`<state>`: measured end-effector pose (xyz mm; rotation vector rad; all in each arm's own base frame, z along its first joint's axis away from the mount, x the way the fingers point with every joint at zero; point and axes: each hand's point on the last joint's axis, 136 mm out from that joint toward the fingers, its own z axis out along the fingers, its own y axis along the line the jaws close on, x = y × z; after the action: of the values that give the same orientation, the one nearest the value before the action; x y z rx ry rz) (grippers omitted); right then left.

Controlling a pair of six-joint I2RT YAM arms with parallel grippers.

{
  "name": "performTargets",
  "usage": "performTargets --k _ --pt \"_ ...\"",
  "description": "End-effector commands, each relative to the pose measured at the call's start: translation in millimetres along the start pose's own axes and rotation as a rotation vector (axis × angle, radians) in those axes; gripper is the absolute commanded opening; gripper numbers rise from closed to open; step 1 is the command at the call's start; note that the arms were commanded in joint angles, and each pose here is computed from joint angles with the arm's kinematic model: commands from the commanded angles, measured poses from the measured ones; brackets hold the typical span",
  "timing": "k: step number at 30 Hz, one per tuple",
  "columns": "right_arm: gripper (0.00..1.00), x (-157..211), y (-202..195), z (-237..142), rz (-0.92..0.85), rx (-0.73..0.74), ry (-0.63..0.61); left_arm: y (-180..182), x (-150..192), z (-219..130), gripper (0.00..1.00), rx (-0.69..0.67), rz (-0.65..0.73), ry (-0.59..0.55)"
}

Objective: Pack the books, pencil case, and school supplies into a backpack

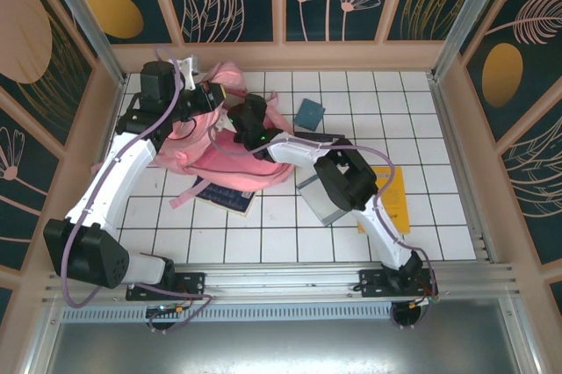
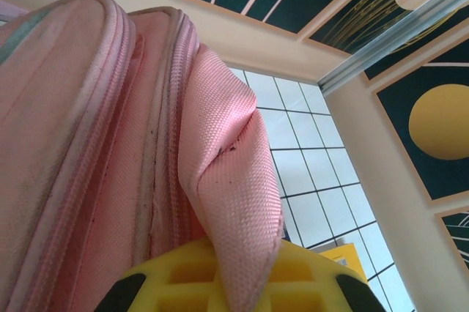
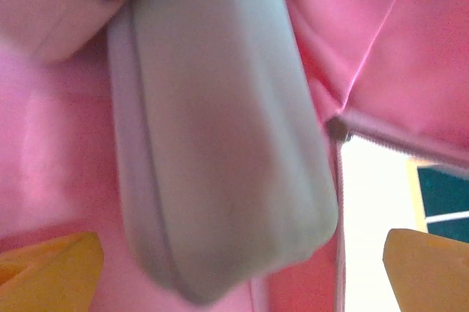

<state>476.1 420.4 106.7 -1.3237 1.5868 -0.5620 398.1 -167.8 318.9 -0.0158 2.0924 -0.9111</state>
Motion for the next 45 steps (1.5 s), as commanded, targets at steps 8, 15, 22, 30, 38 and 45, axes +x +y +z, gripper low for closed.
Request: performTargets --k 8,15,22,30,38,45 --pt "0.99 10.0 -76.1 -108.0 0.273 0.142 -0.259 -47.9 -51.4 -22.2 0.0 0.098 0.117 -0.182" --pt "0.99 19.1 -145.2 -191.7 0.685 0.199 -0.457 -17.7 -58.5 -30.1 0.0 -0.071 0.092 -0.25" --pt "0.99 59.5 -202.2 -242.3 0.961 0.247 -0.35 27.9 -71.4 -48.9 0.0 -0.249 0.002 -0.348" --pt "0.99 135.5 -216.7 -237.5 1.535 -0.229 -0.435 78.4 -82.3 -55.1 0.0 -0.341 -0.138 -0.387" --pt "0.99 171.6 -162.2 -208.1 1.572 -0.219 -0.191 85.0 -99.6 -12.9 0.0 -0.217 -0.189 -0.305" --pt "0.9 214.7 -122.8 -129.9 1.643 -0.156 0.23 79.1 -84.7 5.0 0.0 -0.089 -0.232 -0.276"
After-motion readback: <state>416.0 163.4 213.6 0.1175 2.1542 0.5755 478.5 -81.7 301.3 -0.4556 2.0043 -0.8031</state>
